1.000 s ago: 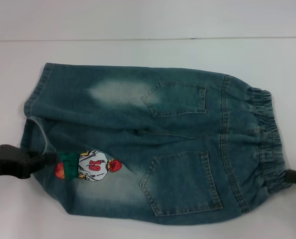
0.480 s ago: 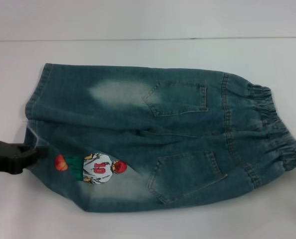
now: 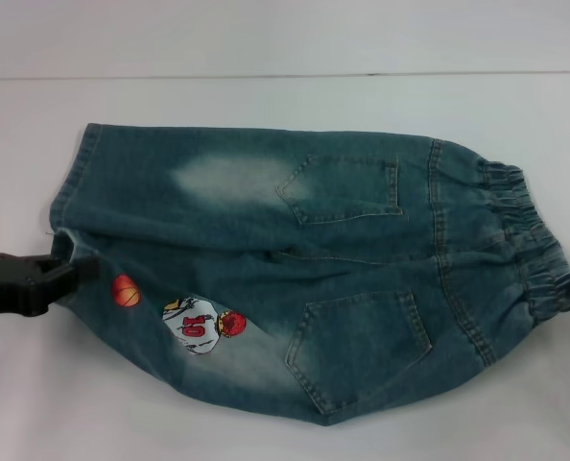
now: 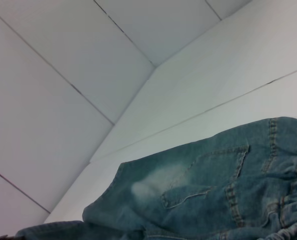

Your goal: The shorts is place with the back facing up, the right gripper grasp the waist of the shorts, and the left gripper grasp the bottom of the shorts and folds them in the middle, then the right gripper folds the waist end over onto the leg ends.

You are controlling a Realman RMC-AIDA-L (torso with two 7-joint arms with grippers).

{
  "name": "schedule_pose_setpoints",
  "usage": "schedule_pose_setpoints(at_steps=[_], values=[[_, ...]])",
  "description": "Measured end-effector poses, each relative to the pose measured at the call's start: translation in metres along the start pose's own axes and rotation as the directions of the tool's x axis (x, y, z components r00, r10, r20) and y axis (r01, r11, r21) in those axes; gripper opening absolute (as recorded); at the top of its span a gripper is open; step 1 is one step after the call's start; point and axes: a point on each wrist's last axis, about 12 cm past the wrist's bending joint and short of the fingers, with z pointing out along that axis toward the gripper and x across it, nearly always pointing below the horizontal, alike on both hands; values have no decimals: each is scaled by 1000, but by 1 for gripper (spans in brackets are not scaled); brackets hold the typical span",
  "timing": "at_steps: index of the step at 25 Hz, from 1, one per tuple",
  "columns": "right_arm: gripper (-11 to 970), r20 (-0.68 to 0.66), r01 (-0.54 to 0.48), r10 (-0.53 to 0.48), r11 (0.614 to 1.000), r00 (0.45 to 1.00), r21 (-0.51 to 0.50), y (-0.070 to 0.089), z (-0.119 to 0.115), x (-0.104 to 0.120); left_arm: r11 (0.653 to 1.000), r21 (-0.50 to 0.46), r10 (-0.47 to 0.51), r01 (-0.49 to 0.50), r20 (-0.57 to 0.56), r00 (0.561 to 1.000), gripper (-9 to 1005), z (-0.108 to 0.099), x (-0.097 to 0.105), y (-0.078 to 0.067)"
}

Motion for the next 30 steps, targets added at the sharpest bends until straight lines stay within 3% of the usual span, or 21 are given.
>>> schedule_pose_setpoints(at_steps=[11, 30], values=[[19, 74, -17, 18, 1000, 997, -6, 2, -1, 0, 1000, -19, 24, -23, 39, 999, 65, 0, -9, 3], [19, 110, -20, 21, 1000, 994, -11, 3, 6, -4, 999, -32, 4, -2, 73, 997, 66, 2, -7, 5]])
